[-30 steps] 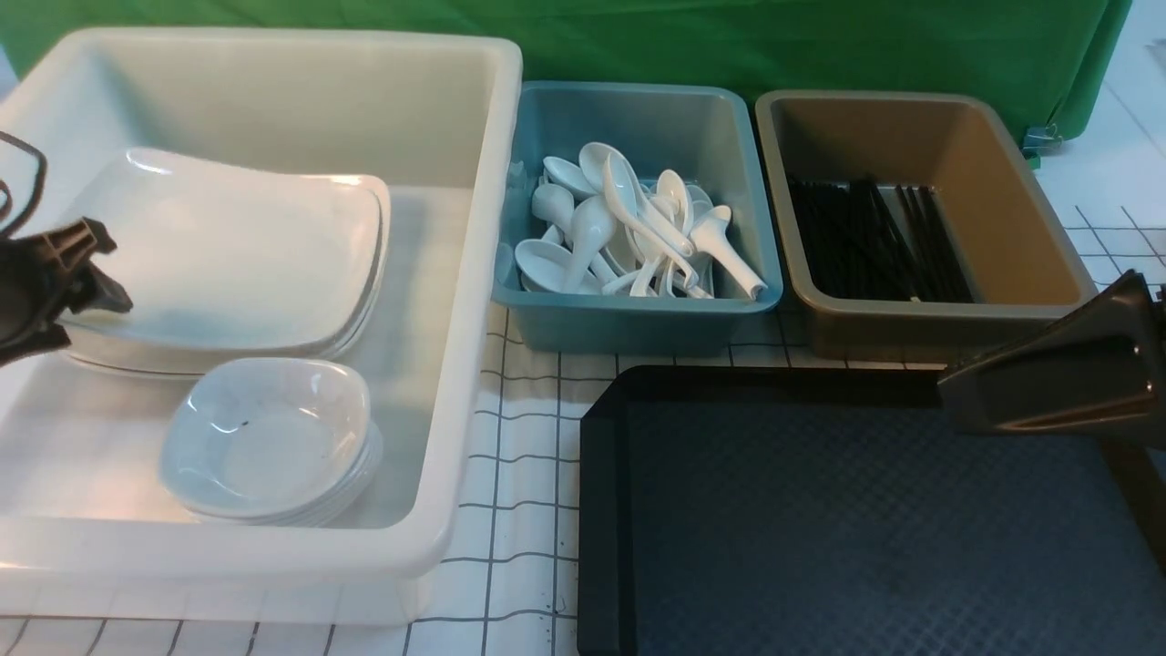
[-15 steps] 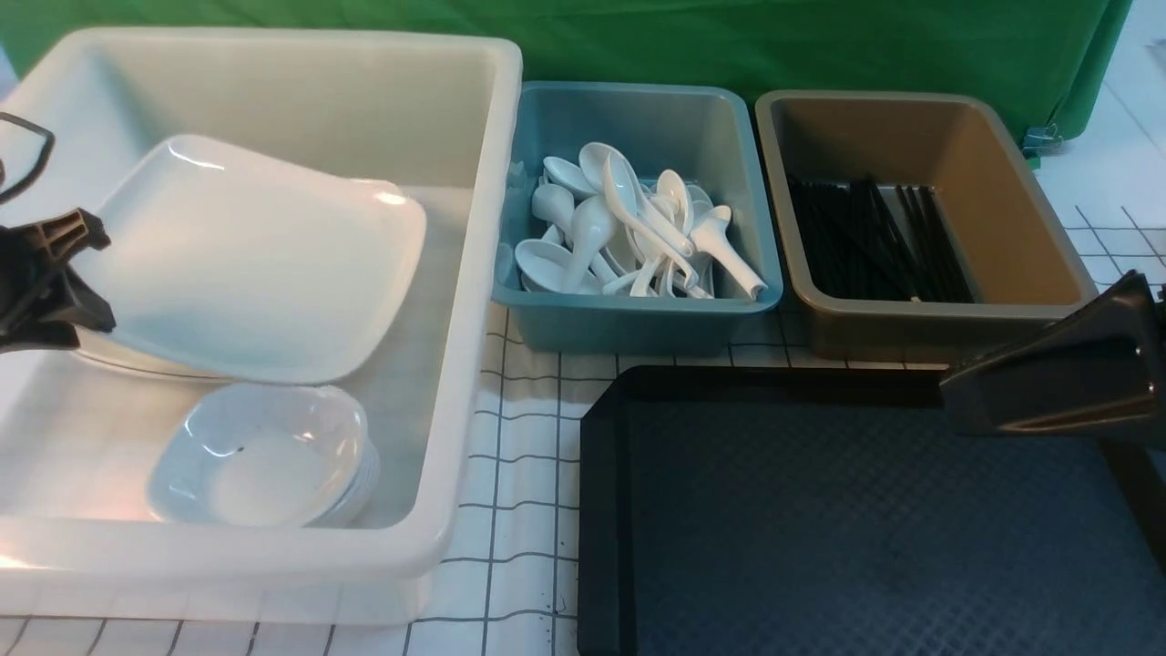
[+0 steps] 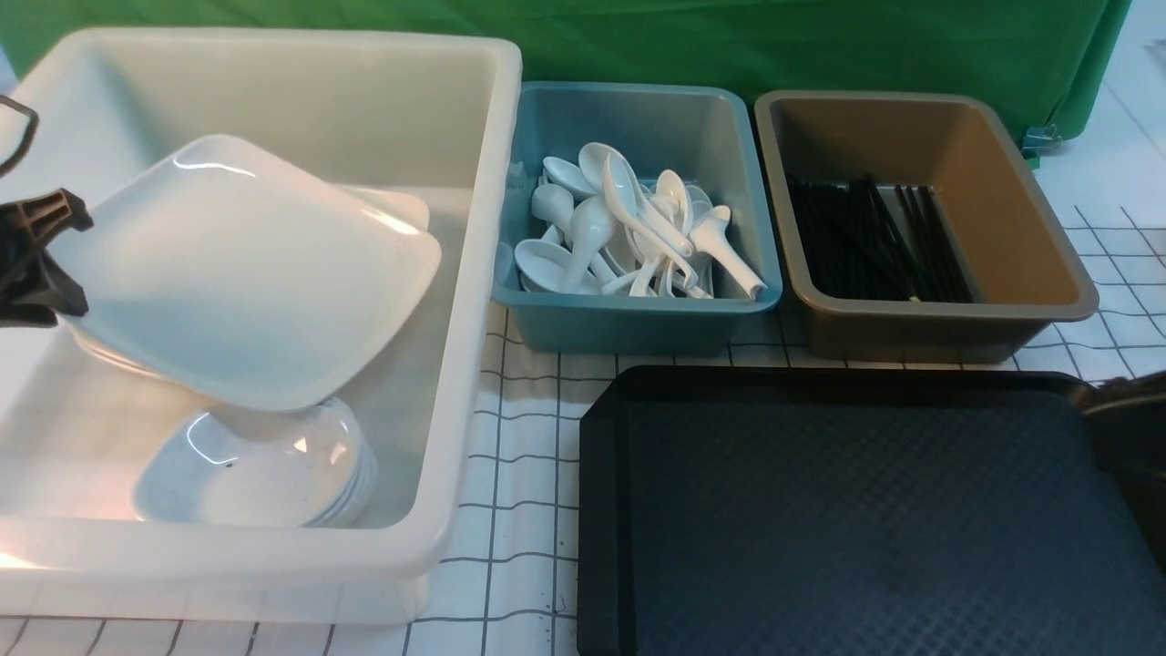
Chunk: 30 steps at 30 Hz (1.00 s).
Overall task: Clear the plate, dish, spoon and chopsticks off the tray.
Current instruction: Use the left arm to put the plate into the large storage box on the left
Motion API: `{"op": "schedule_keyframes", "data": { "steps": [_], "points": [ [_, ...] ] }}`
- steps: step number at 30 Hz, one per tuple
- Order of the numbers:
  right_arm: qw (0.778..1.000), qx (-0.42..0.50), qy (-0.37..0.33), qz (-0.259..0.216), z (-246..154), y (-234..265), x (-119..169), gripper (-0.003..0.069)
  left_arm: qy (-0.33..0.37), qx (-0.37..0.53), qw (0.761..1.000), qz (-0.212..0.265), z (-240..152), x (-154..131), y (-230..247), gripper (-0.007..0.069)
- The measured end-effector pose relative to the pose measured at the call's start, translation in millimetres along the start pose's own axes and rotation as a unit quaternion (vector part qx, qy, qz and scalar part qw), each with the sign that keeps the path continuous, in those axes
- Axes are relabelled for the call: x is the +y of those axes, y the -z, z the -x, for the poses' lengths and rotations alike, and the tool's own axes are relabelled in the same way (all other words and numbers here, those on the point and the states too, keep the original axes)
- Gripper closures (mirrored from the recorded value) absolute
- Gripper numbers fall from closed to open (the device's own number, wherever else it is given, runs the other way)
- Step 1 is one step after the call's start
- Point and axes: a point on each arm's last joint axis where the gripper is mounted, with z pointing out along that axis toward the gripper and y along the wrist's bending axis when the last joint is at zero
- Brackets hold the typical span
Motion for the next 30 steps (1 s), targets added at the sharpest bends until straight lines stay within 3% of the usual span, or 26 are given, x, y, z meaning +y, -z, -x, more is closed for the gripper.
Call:
{"op": "schedule_keyframes", "data": {
  "steps": [8,19,23,30],
  "points": [
    [1.000,-0.006,-0.008,-0.020,-5.1,9.1,7.2,0.0608,0.074,-0.017,0.997,0.013,3.7,5.9,-15.7,0.0515],
    [0.999,0.005,-0.026,-0.042,-7.9,10.1,4.2,0.0608,0.148,-0.041,0.988,-0.007,8.6,5.8,-27.8,0.0509],
    [0.999,0.005,-0.027,-0.042,-7.9,10.1,4.2,0.0608,0.142,-0.023,0.990,-0.003,5.2,7.6,-34.6,0.0473],
    [0.999,0.005,-0.026,-0.042,-7.9,10.2,4.1,0.0608,0.058,0.026,0.998,-0.005,-3.9,6.9,-37.8,0.0365]
  ]
}}
